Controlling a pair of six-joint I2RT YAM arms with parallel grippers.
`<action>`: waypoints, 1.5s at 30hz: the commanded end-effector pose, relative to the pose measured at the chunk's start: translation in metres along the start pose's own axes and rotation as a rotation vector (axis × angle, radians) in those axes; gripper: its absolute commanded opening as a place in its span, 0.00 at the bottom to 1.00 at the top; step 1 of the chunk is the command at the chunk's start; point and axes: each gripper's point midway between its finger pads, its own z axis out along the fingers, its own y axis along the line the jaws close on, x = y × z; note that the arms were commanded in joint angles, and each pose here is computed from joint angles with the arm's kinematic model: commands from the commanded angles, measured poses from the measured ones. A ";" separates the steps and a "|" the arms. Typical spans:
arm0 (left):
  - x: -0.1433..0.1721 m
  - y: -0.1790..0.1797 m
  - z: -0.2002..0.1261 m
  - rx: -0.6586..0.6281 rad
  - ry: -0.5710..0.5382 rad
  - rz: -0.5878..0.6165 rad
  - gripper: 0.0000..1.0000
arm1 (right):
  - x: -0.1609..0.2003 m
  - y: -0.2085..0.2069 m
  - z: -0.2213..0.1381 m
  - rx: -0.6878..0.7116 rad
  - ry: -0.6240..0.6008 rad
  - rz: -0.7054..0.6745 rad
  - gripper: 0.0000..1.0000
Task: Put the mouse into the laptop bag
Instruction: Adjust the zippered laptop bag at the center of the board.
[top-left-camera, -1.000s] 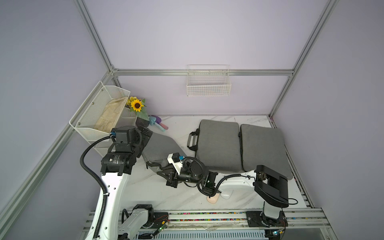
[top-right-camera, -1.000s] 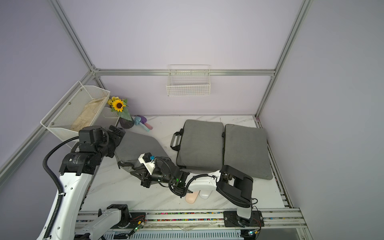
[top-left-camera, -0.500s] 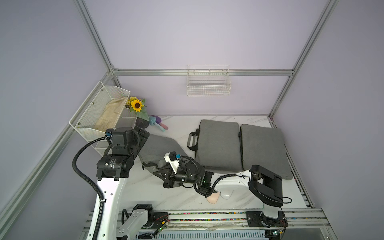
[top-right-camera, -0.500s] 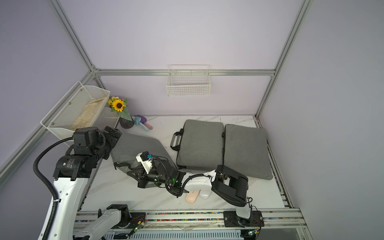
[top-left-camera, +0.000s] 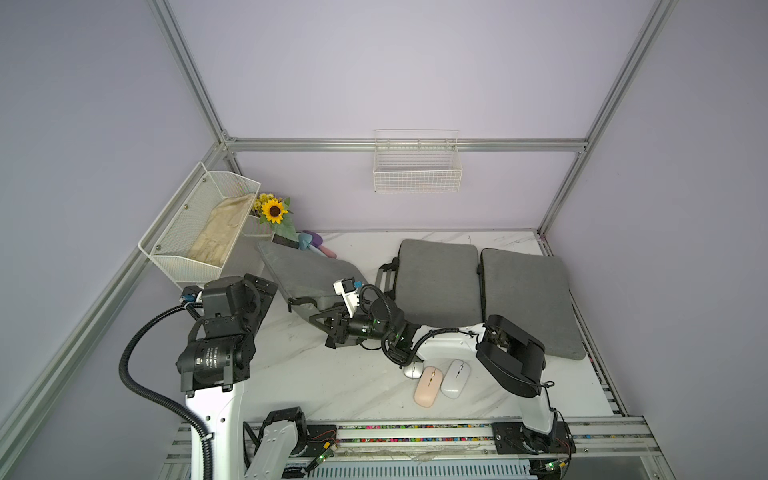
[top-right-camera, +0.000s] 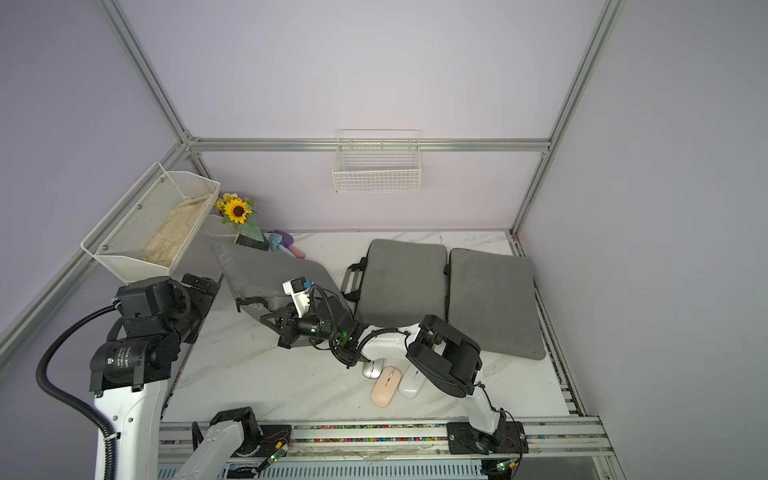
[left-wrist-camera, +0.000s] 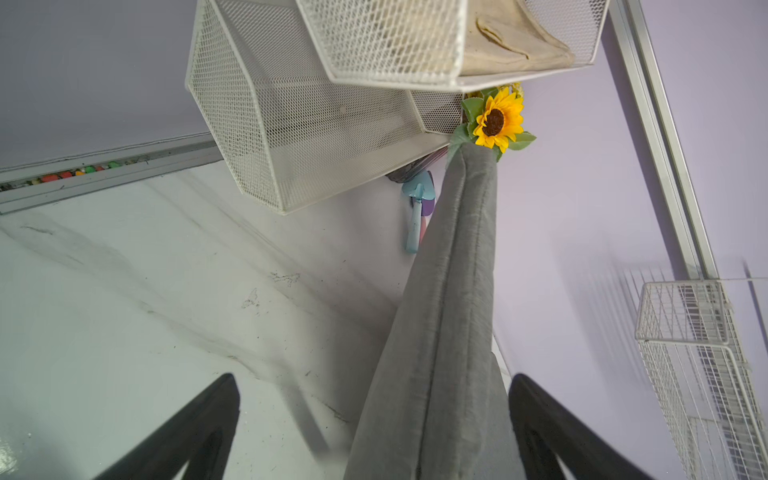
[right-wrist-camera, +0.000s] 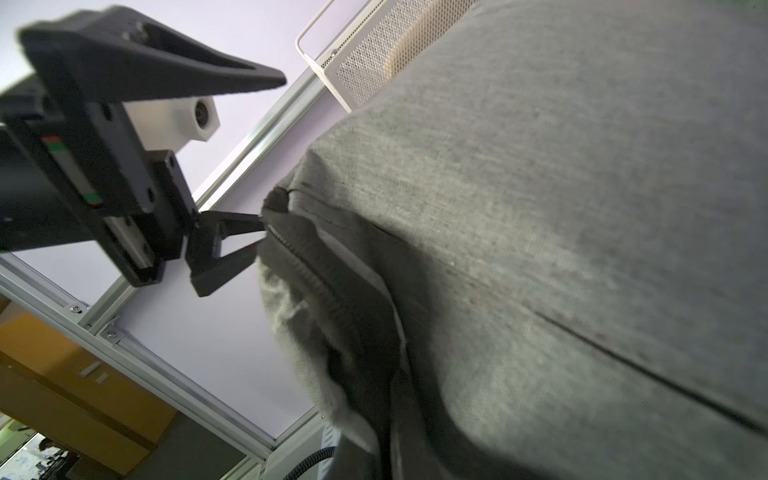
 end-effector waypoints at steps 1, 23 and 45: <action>0.010 -0.022 0.030 0.094 0.085 0.018 1.00 | -0.032 0.038 -0.009 -0.107 -0.088 0.023 0.00; -0.019 -0.099 0.048 0.282 0.061 0.102 0.11 | -0.033 0.066 -0.048 0.020 -0.104 -0.071 0.55; 0.014 -0.257 -0.025 0.592 0.033 0.547 0.00 | 0.008 -0.112 -0.049 0.423 -0.057 0.179 0.50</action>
